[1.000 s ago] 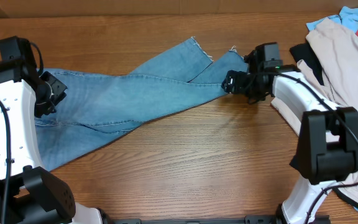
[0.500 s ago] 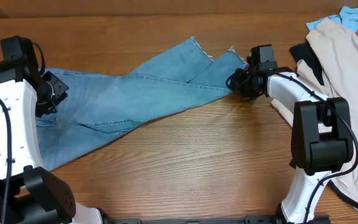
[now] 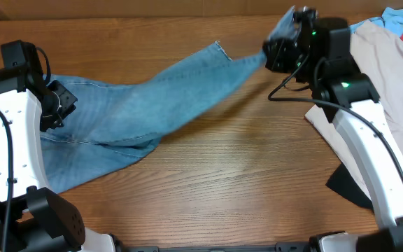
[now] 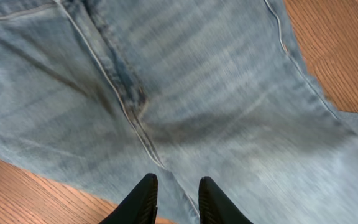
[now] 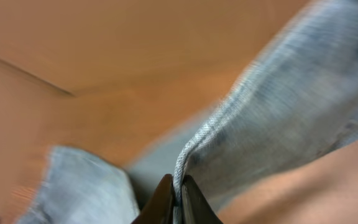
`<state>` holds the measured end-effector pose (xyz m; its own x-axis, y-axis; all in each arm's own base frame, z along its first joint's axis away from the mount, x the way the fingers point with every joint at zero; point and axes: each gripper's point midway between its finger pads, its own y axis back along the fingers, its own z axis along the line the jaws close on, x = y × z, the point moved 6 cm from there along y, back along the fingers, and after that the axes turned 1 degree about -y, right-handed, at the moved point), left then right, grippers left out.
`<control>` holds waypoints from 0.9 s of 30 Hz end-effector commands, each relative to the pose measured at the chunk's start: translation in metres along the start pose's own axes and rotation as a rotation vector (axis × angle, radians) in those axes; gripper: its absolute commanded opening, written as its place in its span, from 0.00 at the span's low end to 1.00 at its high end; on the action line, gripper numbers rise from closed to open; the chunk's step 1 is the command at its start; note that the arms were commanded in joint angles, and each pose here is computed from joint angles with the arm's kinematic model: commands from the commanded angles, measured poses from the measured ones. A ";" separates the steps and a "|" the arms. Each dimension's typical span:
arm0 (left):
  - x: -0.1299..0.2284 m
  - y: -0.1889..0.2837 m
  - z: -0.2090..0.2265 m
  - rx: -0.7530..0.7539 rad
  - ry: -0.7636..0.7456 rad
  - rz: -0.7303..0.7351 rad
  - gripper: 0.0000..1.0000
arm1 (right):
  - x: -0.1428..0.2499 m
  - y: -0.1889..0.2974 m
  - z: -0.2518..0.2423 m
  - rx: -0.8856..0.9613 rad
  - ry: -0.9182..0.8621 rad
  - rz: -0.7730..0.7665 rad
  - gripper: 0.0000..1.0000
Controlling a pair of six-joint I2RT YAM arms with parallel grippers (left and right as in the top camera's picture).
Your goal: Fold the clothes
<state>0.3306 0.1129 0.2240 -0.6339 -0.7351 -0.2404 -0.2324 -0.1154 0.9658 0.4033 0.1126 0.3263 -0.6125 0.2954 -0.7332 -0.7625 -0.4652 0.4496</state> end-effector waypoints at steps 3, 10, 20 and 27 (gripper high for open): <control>-0.004 0.006 -0.004 0.014 -0.030 -0.021 0.25 | -0.006 -0.022 0.008 -0.014 0.069 -0.053 0.17; -0.003 0.006 -0.003 0.012 -0.030 -0.019 0.24 | 0.014 -0.093 -0.019 0.022 0.066 -0.044 0.16; 0.000 0.006 -0.002 0.005 -0.043 0.002 0.23 | 0.098 -0.100 -0.064 0.211 -0.030 0.369 0.41; 0.002 0.006 -0.001 0.001 -0.047 0.009 0.23 | 0.130 -0.090 -0.089 0.367 -0.047 0.488 0.58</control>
<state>0.3261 0.1114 0.2228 -0.6563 -0.7218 -0.2197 -0.2079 -0.1070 0.9723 0.4112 0.1260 0.1459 -0.9225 0.1614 -0.3507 -0.3848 -0.3110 0.8690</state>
